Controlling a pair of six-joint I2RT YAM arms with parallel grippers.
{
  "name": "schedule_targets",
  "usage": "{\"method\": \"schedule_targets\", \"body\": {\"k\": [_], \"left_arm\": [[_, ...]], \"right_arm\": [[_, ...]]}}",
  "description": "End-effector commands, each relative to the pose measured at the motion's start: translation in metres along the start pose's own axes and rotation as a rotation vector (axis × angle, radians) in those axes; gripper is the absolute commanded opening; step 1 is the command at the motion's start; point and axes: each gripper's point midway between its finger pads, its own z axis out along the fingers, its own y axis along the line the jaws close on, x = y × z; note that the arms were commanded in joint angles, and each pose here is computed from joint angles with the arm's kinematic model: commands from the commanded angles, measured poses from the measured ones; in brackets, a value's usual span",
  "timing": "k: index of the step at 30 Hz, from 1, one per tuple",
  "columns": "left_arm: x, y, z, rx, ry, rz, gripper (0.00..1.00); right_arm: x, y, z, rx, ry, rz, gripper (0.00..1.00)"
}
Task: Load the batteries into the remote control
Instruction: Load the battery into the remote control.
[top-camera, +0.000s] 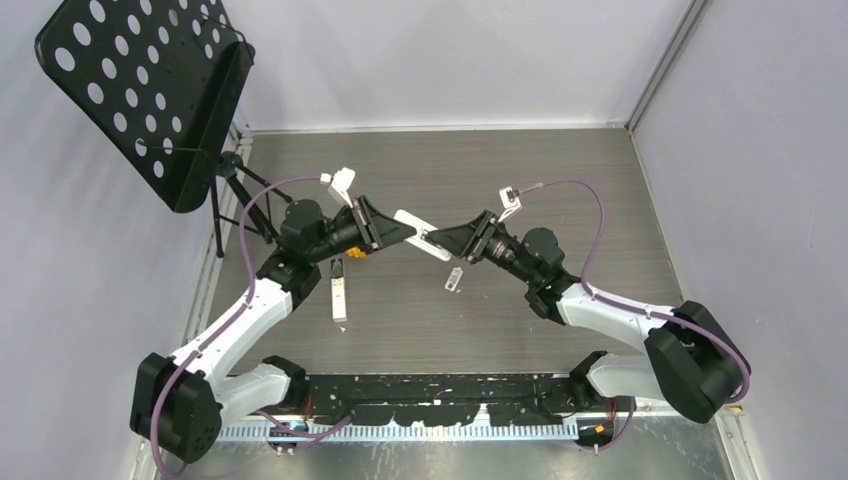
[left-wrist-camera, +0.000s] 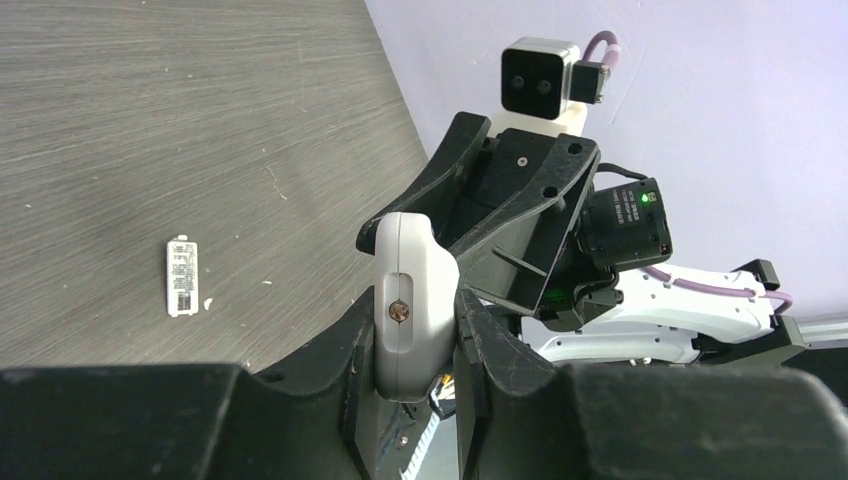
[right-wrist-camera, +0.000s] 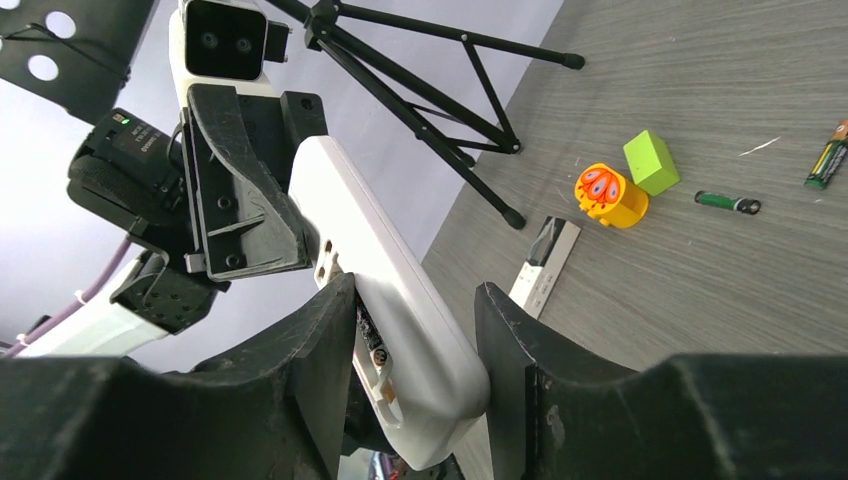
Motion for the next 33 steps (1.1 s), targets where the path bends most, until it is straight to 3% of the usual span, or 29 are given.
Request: {"method": "schedule_targets", "body": {"k": [1,14,16,21,24,28,33], "left_arm": [[-0.012,-0.027,0.002,0.069,-0.024,0.058,0.0],[-0.01,-0.033,-0.002,0.096,-0.016,0.097,0.0],[-0.01,-0.023,-0.002,0.044,-0.025,0.102,0.0],[-0.006,0.032,-0.005,-0.186,-0.056,0.083,0.0],[-0.003,0.067,-0.01,-0.312,-0.097,0.07,0.0],[0.001,0.092,-0.015,-0.378,-0.138,0.064,0.0],[0.008,0.115,-0.02,-0.433,-0.167,0.048,0.0]], "right_arm": [[0.014,-0.021,0.004,0.084,0.084,-0.137,0.44],[0.016,-0.05,0.002,0.22,0.1,-0.157,0.39],[0.015,-0.044,0.002,0.213,0.103,-0.142,0.45],[0.004,-0.028,-0.001,0.238,0.125,-0.115,0.7],[0.0,-0.028,-0.008,0.288,0.128,-0.111,0.74],[-0.009,-0.054,-0.021,0.465,0.092,-0.11,0.75],[-0.009,-0.124,-0.048,0.875,0.112,-0.124,0.75]]}}
